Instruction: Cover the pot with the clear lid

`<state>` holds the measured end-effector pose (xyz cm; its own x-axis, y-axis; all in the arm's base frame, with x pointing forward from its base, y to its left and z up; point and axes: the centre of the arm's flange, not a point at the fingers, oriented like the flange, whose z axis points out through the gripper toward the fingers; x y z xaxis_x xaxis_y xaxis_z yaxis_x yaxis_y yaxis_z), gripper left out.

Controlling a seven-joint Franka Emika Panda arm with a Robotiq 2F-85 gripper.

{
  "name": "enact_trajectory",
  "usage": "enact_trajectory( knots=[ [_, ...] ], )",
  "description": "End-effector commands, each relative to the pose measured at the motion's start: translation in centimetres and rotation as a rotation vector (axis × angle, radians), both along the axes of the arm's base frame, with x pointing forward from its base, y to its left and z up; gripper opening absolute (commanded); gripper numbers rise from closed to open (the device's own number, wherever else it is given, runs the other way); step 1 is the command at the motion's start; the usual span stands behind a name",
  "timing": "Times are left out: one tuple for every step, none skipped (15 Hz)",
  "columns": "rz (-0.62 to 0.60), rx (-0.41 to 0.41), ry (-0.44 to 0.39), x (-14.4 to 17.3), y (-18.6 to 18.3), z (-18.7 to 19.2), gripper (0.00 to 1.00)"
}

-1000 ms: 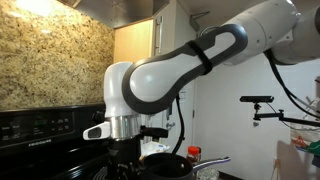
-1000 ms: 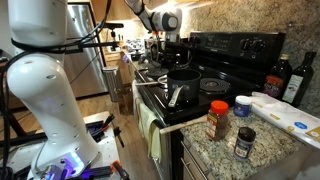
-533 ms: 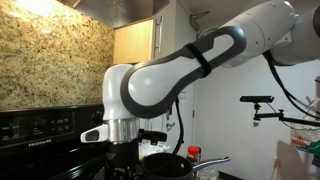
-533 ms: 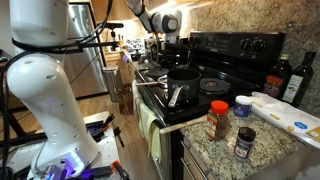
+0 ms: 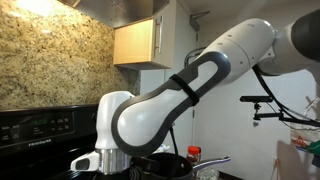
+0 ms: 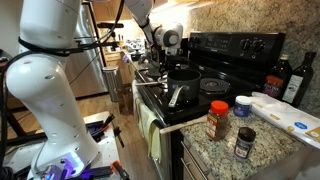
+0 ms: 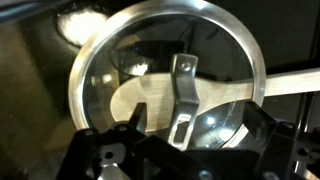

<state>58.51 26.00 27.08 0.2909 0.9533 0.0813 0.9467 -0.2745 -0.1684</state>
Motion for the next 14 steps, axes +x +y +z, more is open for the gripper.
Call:
enact_trajectory(
  knots=[
    [0.014, 0.037, -0.018, 0.6, 0.2, -0.2, 1.0],
    [0.017, 0.032, -0.019, 0.6, 0.3, 0.0, 1.0],
    [0.014, 0.029, -0.022, 0.5, 0.5, 0.3, 1.0],
    [0.015, 0.02, -0.026, 0.4, 0.7, 0.6, 1.0],
    [0.018, 0.012, -0.03, 0.3, 0.9, 1.0, 1.0],
    [0.02, 0.002, -0.035, 0.4, 1.2, 1.2, 1.0],
    [0.025, 0.001, -0.034, 0.5, 1.4, 1.2, 1.0],
    [0.029, -0.012, -0.032, 0.7, 1.7, 1.1, 0.75],
    [0.041, -0.023, -0.023, 0.8, 1.9, 1.0, 0.73],
    [0.043, -0.039, -0.022, 0.9, 2.1, 0.9, 0.67],
    [0.051, -0.048, -0.016, 0.9, 2.2, 0.9, 0.6],
    [0.059, -0.062, -0.014, 1.0, 2.3, 0.9, 0.53],
    [0.067, -0.069, -0.012, 1.1, 2.3, 1.0, 0.47],
    [0.069, -0.073, -0.007, 1.2, 2.3, 1.1, 0.39]
  ],
)
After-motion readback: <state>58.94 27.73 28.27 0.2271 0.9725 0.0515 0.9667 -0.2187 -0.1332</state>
